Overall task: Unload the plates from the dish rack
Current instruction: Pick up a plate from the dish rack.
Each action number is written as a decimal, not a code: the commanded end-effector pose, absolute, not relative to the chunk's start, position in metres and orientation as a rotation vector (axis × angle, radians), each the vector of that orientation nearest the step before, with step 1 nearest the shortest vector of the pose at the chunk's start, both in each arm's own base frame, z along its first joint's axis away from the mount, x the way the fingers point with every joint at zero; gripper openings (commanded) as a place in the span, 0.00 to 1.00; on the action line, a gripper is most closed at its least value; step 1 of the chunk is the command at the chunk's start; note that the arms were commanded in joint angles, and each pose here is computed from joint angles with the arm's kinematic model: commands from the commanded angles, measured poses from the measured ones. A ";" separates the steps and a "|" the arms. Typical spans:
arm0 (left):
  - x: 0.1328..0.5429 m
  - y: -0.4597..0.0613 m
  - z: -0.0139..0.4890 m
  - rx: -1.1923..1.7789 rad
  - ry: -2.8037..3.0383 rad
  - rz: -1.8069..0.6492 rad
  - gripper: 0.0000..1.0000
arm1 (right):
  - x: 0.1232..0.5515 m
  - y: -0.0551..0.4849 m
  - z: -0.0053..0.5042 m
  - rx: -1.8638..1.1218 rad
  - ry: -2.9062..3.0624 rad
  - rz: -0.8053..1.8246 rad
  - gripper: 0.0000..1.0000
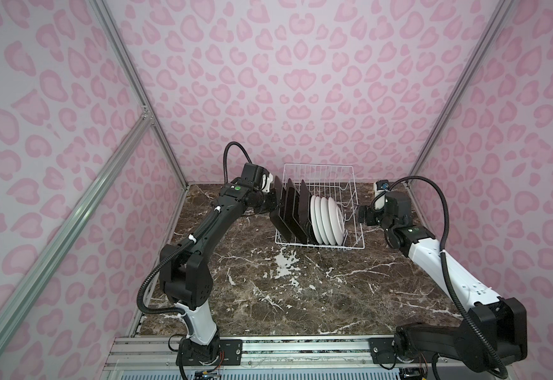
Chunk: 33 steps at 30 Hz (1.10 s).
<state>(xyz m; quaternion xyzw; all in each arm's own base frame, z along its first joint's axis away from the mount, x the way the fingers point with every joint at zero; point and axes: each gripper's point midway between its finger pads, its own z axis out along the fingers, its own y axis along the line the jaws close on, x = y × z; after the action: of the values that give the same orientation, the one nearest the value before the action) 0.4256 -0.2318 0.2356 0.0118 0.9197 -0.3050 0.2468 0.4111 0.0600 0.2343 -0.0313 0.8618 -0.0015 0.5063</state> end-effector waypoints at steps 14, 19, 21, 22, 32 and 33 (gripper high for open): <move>0.433 -0.219 0.328 0.134 2.252 -0.747 0.04 | 0.416 0.067 0.247 -0.063 2.039 0.036 0.99; 0.433 -0.212 0.341 0.145 2.215 -0.692 0.04 | 0.416 0.070 0.251 -0.063 2.027 0.053 0.99; 0.434 -0.208 0.348 0.147 2.188 -0.668 0.04 | 0.417 0.072 0.253 -0.064 2.025 0.063 0.99; 0.434 -0.205 0.353 0.144 2.168 -0.653 0.04 | 0.417 0.072 0.254 -0.063 2.023 0.066 0.99; 0.424 -0.190 0.411 0.290 1.889 -0.511 0.04 | 0.414 0.075 0.258 -0.044 2.023 0.106 0.99; 0.424 -0.188 0.414 0.302 1.866 -0.491 0.04 | 0.415 0.076 0.259 -0.043 2.020 0.115 0.99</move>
<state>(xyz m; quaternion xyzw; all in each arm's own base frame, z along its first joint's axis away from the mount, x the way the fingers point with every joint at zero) 0.4111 -0.1890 0.3594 0.0952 0.8602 -0.2197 0.4504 0.4135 0.0732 0.2540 -0.0235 0.8502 0.0346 0.5248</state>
